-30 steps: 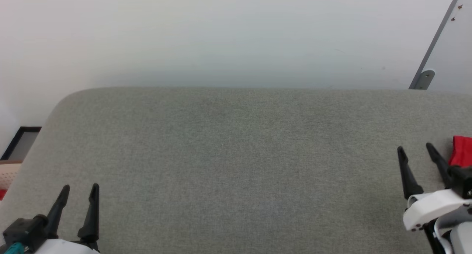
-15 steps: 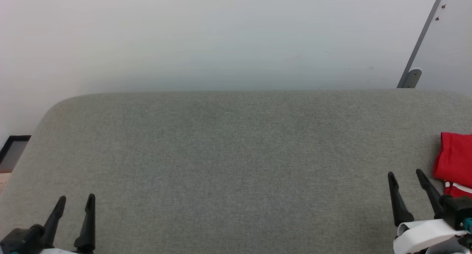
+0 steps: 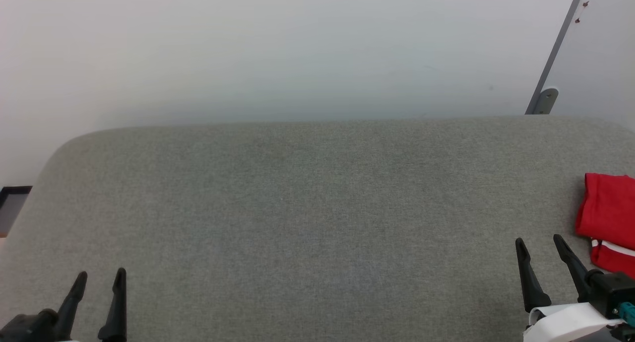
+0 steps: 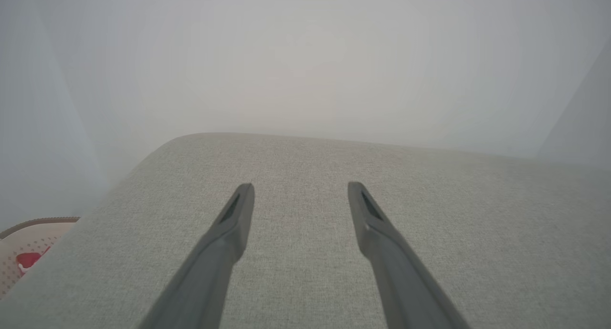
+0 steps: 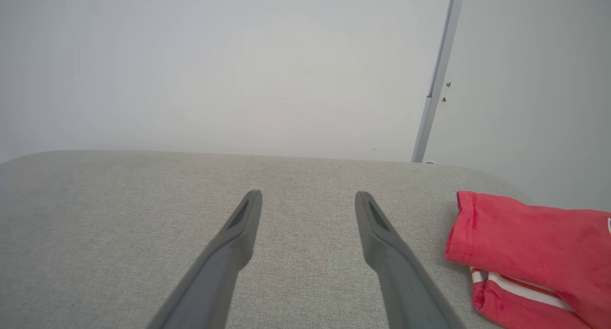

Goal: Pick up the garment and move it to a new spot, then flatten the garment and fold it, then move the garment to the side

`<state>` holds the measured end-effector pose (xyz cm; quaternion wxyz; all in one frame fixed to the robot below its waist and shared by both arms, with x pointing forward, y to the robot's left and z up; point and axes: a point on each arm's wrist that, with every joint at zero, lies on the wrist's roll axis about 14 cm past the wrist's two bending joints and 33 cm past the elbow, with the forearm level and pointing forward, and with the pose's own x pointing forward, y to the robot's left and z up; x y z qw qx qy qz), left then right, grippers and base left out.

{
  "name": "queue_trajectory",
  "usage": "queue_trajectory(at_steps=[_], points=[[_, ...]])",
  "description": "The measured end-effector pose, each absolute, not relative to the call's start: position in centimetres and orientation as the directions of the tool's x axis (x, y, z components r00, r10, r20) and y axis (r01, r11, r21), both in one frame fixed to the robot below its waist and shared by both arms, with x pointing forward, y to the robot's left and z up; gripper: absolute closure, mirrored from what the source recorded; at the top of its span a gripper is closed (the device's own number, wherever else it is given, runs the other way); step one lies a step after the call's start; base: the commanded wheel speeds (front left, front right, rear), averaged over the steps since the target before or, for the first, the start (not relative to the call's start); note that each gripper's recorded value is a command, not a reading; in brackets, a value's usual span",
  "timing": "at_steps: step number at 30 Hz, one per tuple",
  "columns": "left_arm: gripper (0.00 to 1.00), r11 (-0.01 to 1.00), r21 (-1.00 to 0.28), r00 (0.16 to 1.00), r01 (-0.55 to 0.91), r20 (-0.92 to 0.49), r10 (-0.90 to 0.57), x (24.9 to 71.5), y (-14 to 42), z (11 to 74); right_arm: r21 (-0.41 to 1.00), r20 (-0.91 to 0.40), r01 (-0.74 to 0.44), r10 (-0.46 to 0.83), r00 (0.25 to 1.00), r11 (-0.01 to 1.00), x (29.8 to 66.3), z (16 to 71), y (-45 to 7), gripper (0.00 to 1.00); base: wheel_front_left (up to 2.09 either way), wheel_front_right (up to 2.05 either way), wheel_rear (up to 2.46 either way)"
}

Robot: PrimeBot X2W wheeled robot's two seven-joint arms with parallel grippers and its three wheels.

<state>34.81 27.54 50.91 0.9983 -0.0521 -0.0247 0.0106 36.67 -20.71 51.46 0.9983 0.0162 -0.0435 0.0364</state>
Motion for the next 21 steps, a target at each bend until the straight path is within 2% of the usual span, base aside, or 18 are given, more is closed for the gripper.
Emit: queue_trajectory(at_steps=[15,16,21], points=[[0.00,0.993,-0.118,0.998,-0.018,0.058,0.025,34.7,27.5,51.2,0.020,0.088,-0.077,0.075,0.993,0.997,36.8,51.4,-20.6,0.00,0.00,0.00,0.00],[1.00,0.993,-0.118,0.998,-0.020,0.059,0.027,34.7,27.5,51.2,0.020,0.087,-0.077,0.075,0.993,0.997,36.8,51.4,-20.6,1.00,0.00,0.00,0.00],[1.00,0.987,-0.156,1.000,-0.030,0.005,0.031,34.1,26.6,49.1,0.038,0.024,-0.069,0.069,0.997,0.997,36.1,49.3,-20.4,1.00,0.00,0.00,0.00]])
